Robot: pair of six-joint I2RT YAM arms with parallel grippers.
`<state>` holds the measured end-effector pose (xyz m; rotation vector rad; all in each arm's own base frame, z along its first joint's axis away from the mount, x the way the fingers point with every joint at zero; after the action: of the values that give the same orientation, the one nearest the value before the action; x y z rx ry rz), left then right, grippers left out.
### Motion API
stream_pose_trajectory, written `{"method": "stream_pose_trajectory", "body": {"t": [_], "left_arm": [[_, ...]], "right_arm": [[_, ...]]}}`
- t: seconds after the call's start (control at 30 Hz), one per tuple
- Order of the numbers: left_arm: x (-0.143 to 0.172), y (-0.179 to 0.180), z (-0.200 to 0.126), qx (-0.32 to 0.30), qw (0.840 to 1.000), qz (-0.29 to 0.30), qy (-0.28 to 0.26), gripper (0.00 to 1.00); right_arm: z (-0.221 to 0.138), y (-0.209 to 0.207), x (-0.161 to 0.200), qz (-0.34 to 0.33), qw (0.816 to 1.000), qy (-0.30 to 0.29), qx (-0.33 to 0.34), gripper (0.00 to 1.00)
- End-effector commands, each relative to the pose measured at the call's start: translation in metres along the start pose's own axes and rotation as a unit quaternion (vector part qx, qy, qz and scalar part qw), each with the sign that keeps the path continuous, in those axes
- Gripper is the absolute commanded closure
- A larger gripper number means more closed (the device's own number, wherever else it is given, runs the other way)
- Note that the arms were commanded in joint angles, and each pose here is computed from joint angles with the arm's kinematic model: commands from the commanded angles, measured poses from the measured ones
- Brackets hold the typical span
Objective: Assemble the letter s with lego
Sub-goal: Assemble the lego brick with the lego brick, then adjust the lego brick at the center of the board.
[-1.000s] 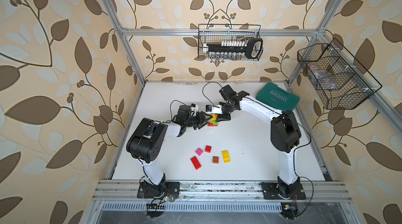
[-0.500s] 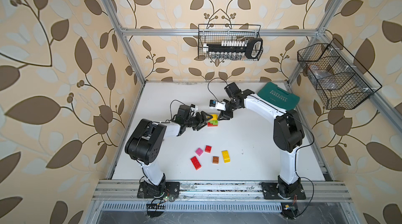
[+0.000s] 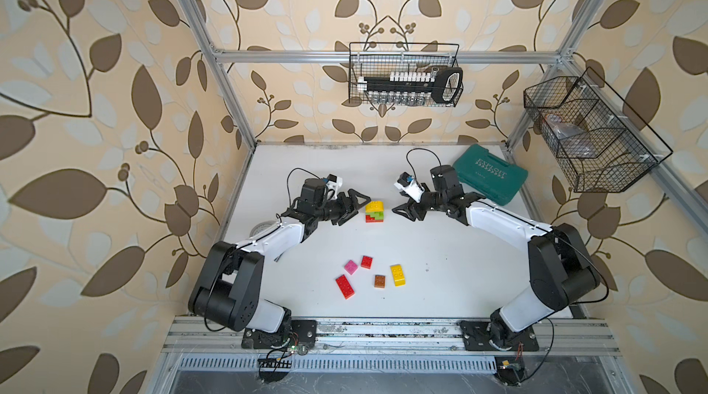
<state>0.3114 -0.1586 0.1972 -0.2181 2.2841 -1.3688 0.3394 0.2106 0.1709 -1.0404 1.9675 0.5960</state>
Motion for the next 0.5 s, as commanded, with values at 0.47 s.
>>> {"method": "stream_pose_trajectory", "body": {"t": [0.47], "left_arm": [[-0.015,-0.02,-0.063,-0.043,0.998,0.036,-0.028,0.09]], "right_arm": [[0.05,0.003,0.021,0.065,0.994,-0.073,0.039,0.28]]}}
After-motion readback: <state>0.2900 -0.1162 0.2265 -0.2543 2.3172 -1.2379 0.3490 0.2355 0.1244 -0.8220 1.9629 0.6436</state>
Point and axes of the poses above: each gripper's point midway between its finger pads, its own z axis out along the fingers, its own y axis along the line the jaws close on, x = y × z, the point moved 6 cm from there along -z, back along the fingers, and after that the axes turned 3 degrees about z, right-handed, at the moved point
